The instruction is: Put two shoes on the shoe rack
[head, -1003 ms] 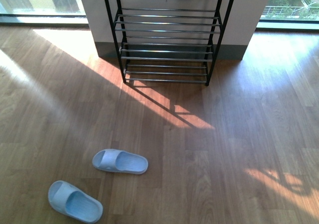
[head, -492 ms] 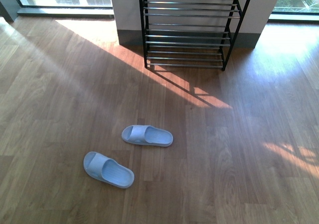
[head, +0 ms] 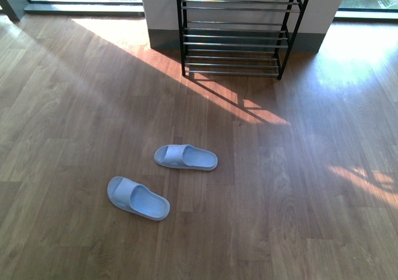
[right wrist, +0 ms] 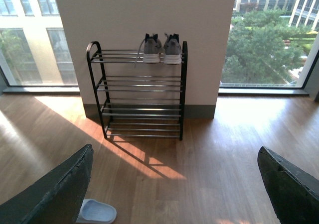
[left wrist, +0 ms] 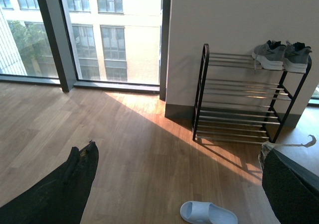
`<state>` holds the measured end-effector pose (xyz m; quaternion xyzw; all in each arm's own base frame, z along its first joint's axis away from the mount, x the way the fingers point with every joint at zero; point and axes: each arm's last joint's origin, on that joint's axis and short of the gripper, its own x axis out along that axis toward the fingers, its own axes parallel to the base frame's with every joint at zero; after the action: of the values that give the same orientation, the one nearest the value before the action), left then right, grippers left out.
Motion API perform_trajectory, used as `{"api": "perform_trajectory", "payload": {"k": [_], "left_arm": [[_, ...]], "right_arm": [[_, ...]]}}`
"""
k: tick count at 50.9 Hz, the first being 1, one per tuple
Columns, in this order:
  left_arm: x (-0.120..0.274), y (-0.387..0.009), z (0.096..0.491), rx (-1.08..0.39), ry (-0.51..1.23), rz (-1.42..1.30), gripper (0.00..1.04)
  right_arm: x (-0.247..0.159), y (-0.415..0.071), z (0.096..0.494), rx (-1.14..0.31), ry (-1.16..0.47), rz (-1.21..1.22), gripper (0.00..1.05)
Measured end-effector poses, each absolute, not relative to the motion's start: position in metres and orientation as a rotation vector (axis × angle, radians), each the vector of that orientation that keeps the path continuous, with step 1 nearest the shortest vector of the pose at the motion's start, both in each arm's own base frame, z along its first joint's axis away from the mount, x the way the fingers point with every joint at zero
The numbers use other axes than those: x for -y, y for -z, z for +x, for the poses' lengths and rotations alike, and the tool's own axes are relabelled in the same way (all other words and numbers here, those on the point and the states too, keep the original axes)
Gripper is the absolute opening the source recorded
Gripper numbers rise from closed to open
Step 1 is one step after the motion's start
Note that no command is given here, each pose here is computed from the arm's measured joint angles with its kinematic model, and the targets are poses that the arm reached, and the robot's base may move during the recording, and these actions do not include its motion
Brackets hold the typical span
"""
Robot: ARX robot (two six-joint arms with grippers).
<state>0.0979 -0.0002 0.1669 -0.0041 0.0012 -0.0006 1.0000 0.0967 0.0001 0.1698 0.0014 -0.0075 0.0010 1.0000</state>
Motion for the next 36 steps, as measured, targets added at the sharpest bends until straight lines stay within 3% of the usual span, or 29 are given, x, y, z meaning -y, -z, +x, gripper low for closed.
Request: {"api": "perform_trajectory", "payload": {"k": [36], "left_arm": [[0.0002,-0.1669,0.0979,-0.002,0.002,-0.007,0.95]], "right_arm": [[-0.0001,-0.1698,0.0967,0.015,-0.001,0.003,0.96]]}}
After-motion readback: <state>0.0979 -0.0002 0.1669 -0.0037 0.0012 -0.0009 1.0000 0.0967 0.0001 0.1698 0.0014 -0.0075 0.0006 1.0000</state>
